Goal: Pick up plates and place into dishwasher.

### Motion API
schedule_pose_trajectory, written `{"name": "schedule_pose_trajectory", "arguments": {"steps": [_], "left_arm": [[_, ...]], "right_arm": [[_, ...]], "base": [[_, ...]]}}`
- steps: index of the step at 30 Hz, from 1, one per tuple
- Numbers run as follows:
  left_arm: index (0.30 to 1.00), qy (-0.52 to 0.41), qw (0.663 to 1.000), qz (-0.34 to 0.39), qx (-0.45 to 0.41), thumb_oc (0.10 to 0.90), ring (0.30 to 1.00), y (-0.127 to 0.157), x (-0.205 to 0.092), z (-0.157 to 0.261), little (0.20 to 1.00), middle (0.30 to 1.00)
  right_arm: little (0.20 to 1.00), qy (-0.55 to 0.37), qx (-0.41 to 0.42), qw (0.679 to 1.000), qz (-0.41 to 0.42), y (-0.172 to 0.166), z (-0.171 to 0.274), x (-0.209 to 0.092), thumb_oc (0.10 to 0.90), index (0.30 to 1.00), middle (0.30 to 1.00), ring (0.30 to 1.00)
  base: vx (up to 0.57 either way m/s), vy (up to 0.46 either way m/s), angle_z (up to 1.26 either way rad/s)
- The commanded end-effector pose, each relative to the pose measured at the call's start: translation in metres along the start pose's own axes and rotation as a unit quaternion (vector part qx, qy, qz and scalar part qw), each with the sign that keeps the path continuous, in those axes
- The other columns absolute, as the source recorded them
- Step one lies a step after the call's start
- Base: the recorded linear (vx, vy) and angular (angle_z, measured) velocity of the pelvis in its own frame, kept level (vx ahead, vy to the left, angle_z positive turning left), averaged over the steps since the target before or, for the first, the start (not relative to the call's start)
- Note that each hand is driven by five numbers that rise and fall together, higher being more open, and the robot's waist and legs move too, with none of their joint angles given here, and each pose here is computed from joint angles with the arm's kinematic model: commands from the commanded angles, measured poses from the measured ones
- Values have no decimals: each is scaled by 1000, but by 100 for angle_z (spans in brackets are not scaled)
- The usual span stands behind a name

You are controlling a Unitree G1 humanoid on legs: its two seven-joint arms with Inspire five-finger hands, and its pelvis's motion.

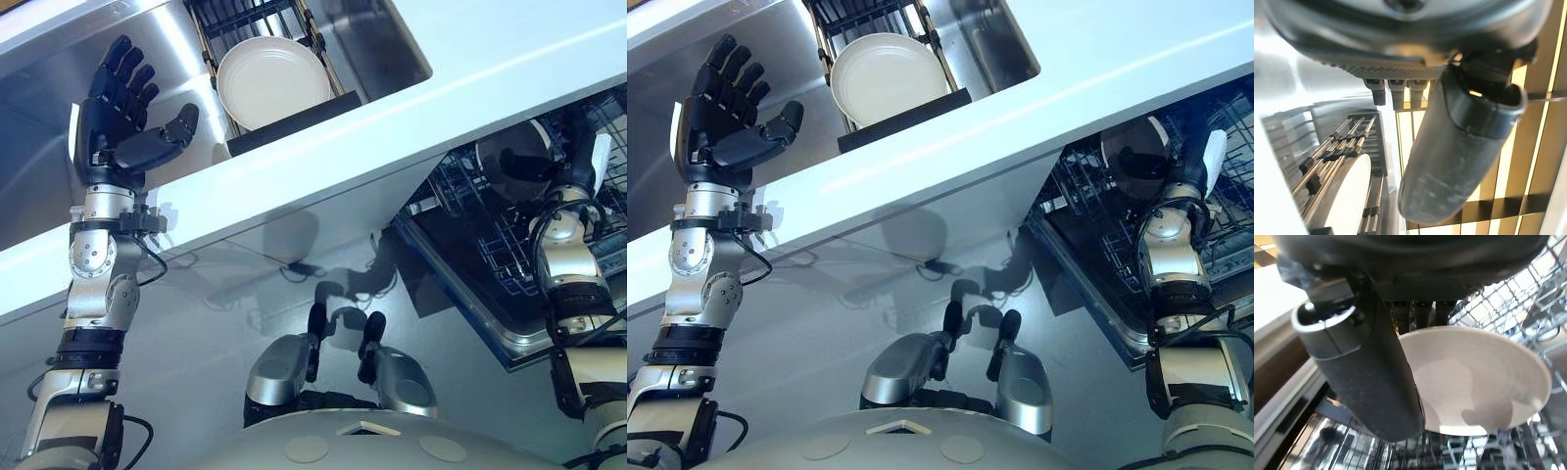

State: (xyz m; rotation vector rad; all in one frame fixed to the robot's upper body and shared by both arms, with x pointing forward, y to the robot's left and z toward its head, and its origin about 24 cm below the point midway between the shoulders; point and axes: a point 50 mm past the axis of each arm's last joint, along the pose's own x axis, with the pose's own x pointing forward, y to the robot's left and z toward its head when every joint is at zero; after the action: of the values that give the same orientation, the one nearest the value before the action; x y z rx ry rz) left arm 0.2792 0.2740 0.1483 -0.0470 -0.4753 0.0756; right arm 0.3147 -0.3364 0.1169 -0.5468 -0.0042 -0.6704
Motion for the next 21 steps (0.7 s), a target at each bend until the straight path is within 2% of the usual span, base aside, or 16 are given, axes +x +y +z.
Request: {"name": "schedule_pose_trajectory", "arguments": {"steps": [1, 8, 13, 18, 21], "left_arm": [[900, -74, 997, -23, 12, 800, 900, -8, 6, 25, 900, 900], [900, -63, 997, -26, 20, 800, 900, -6, 5, 23, 900, 900], [900, -61, 997, -31, 41, 800, 900, -6, 6, 24, 900, 900], [900, -56, 992, -6, 110, 800, 900, 3, 7, 25, 900, 900], [900, -53, 988, 14, 144, 800, 900, 11, 8, 27, 900, 900]], "right_arm": [[900, -81, 12, 995, -48, -20, 21, 0, 800, 900, 900, 900], [900, -74, 30, 996, -33, -22, 16, -2, 800, 900, 900, 900], [900, -130, 116, 985, -1, -19, 39, -13, 800, 900, 900, 900], [900, -198, 235, 951, 37, -21, 54, -37, 800, 900, 900, 900], [900, -219, 278, 932, 72, -19, 55, -49, 800, 900, 900, 900]], "base": [[5, 17, -9], [3, 29, -9], [-61, 37, -3], [-92, 52, -11], [-79, 63, -17]]}}
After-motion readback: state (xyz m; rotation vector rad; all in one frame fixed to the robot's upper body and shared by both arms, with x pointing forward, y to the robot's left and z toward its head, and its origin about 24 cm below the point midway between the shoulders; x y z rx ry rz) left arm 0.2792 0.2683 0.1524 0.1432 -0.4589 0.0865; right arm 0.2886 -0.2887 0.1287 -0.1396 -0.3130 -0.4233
